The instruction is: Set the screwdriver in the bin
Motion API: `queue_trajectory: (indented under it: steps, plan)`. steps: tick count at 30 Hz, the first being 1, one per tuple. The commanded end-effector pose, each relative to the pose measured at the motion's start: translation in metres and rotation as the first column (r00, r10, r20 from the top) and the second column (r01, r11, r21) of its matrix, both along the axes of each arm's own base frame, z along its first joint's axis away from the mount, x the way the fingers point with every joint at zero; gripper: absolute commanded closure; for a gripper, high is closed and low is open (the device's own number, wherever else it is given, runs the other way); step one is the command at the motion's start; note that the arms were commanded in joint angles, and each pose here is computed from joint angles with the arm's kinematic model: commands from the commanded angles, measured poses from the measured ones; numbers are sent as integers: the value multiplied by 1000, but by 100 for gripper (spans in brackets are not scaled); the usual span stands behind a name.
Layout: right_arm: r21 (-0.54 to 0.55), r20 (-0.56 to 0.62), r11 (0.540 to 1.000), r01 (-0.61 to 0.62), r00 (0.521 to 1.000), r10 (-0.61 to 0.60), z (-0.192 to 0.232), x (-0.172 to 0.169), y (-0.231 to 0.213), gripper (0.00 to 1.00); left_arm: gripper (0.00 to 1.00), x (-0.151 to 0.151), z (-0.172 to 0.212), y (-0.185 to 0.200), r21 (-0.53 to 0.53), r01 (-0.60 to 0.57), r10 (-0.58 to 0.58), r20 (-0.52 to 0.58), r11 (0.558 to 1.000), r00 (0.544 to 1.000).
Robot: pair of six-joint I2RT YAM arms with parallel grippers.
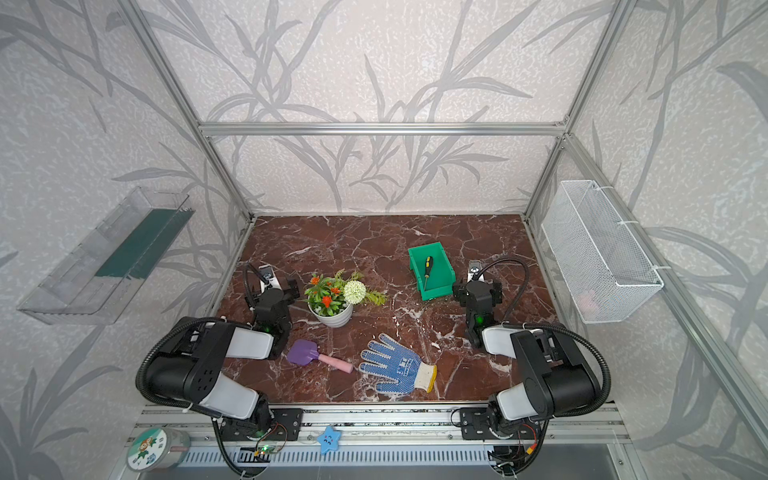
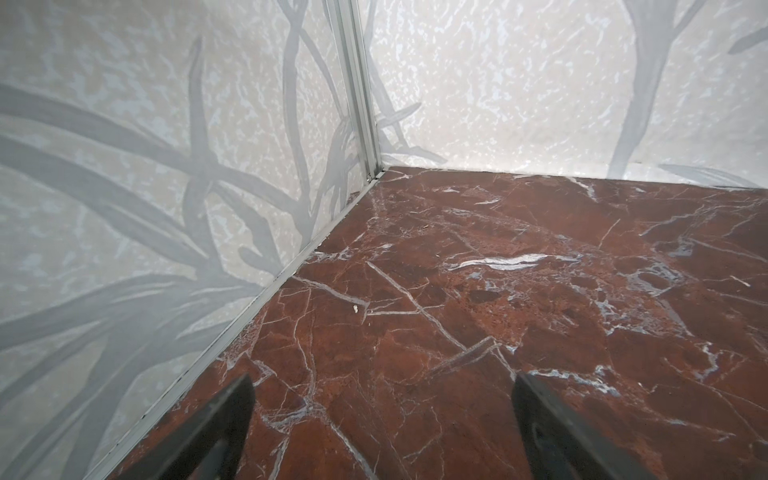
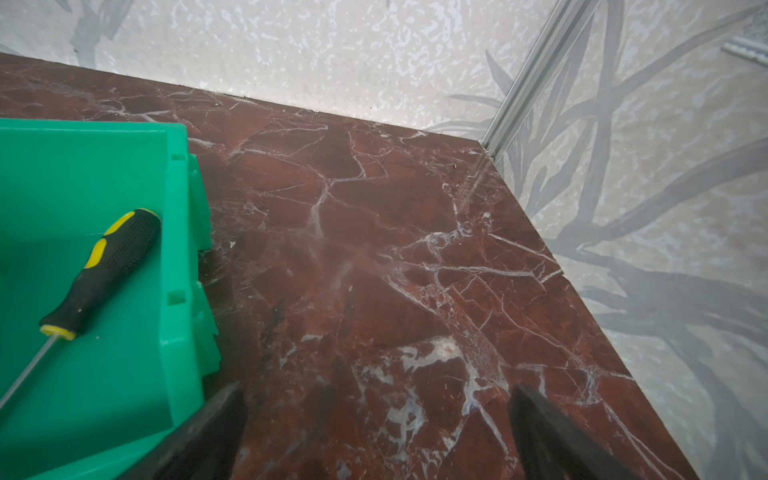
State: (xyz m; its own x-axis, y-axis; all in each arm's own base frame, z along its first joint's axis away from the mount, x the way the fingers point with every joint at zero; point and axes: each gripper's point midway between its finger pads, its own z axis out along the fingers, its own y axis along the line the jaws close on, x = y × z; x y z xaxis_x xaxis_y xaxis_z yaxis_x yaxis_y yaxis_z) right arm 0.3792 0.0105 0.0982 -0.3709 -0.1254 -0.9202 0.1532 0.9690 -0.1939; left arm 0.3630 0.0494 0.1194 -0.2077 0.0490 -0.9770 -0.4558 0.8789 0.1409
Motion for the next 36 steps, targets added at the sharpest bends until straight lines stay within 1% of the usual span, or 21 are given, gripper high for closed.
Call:
queue_trajectory:
  steps: [1, 4, 6, 7, 9, 11, 14, 17, 36]
  plan:
    - [32, 62, 999, -37, 997, 35, 1, 8, 5, 1, 1, 3, 5, -3, -13, 43, -42, 32, 999, 999]
    - [-12, 124, 997, -81, 989, 82, 3, 9, 11, 1, 1, 9, -12, -5, -47, 89, -90, -10, 995, 996]
    - [-13, 94, 996, -88, 992, 89, 1, 8, 14, 1, 1, 16, -10, -5, -25, 88, -88, -11, 996, 996]
    - [-14, 89, 996, -87, 992, 88, 1, 8, 13, 1, 1, 16, -13, -4, -50, 80, -82, -40, 996, 996]
    - [-13, 94, 996, -86, 992, 87, 1, 9, 13, 1, 1, 18, -16, -3, -60, 77, -81, -68, 995, 994]
    - [-19, 110, 996, -87, 990, 88, 2, 11, 13, 1, 1, 20, -15, 1, -57, 72, -74, -45, 996, 996]
    - [13, 82, 997, -81, 993, 80, -1, 14, 9, 1, 1, 21, -17, 6, -87, 51, -57, -68, 995, 996]
    - [41, 69, 997, -72, 995, 70, -3, 15, 4, 1, 1, 22, -18, 8, -93, 53, -59, -64, 994, 996]
    - [40, 71, 996, -75, 995, 72, -3, 15, 4, 1, 1, 22, -17, 8, -92, 56, -61, -61, 994, 996]
